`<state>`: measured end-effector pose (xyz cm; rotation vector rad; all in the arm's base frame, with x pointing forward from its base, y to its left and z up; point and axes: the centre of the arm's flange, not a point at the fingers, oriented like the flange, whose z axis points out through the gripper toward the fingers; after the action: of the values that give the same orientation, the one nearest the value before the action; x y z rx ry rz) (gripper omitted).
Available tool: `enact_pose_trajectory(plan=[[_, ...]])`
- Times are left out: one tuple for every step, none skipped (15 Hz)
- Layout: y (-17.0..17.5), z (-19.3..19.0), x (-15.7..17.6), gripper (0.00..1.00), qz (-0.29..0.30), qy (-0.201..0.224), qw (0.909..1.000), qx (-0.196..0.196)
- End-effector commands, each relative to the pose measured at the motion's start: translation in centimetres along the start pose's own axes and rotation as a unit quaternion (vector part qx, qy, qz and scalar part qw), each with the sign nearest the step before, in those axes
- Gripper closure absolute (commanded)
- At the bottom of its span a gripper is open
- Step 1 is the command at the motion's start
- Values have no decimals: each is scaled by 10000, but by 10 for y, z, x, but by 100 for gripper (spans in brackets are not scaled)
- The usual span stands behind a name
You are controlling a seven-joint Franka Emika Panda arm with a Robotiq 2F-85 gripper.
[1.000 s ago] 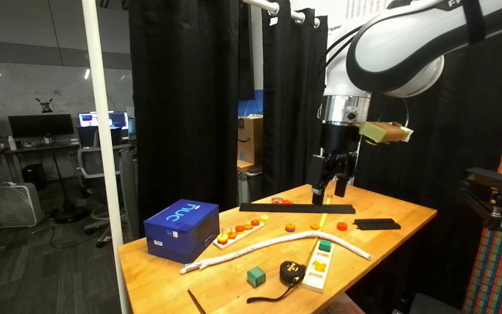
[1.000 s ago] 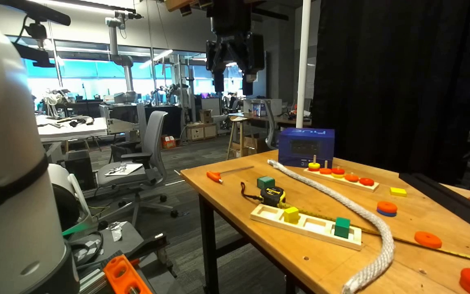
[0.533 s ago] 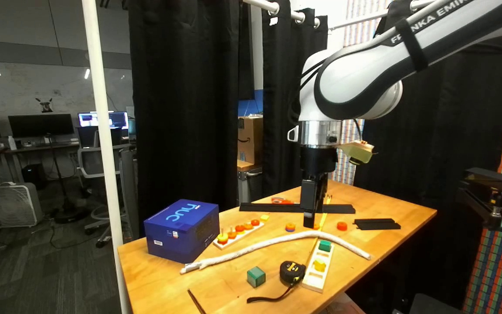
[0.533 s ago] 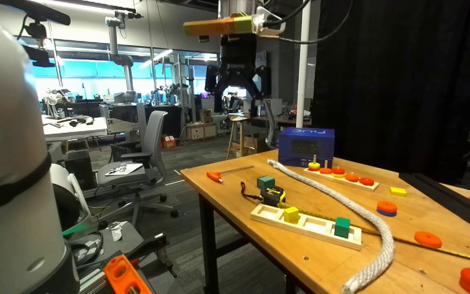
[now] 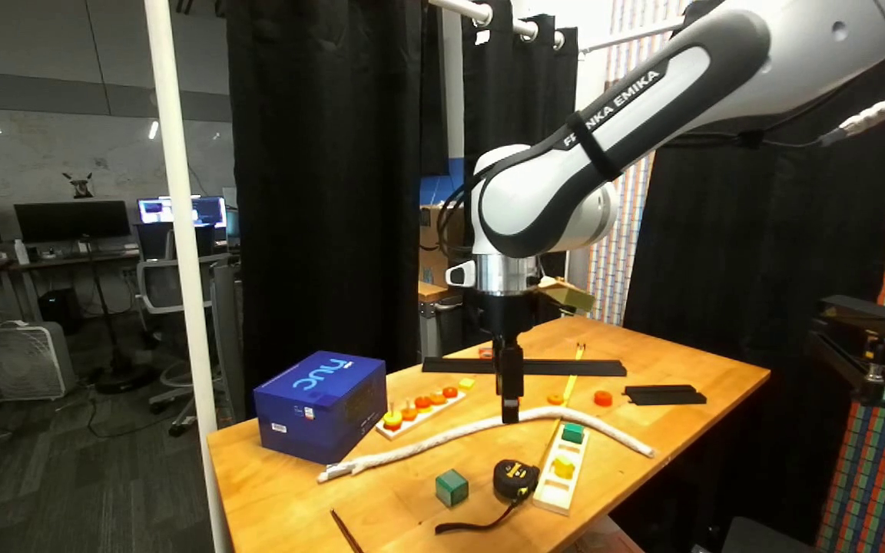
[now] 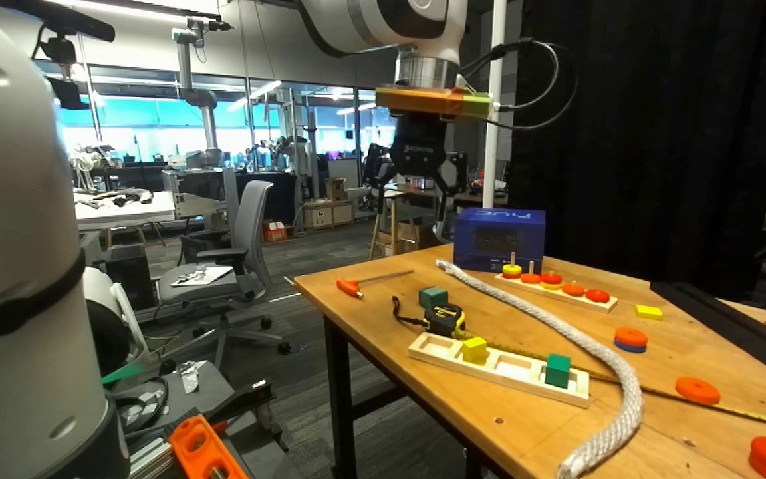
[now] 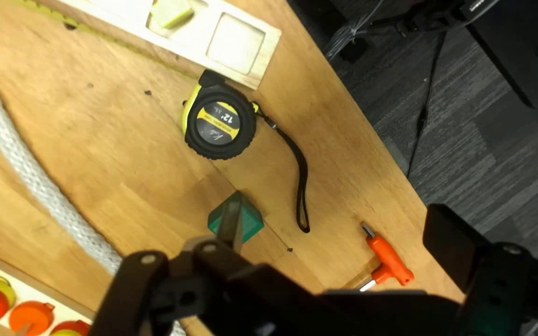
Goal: Pick up the yellow and orange circles from the wooden object then put them on the table.
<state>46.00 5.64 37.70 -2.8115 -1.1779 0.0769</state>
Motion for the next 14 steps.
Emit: enact_pose_trajectory(plan=[[41, 5, 33, 0, -998, -110, 9949, -30], [50, 5, 41, 0, -1261, -142, 9919, -55], [59, 5, 48, 0, -1528, -153, 9881, -74], [68, 5, 56, 0, -1792, -162, 9836, -116], [76, 4, 62, 0, -2044, -146, 9786, -169], [84, 3, 68, 0, -2281, -131, 9733, -208], [91, 4, 73, 0, -2453, -114, 9691, -254], [99, 5, 77, 0, -2588, -87, 9654, -297], [108, 7, 81, 0, -2684, -11, 9626, -366], [116, 8, 84, 0, -2778, 82, 9597, -423], [126, 10, 85, 0, -2863, 187, 9566, -513], [136, 13, 86, 0, -2965, 252, 9524, -667], [145, 16, 86, 0, -3039, 312, 9490, -778], [156, 19, 85, 0, -3103, 373, 9461, -853]])
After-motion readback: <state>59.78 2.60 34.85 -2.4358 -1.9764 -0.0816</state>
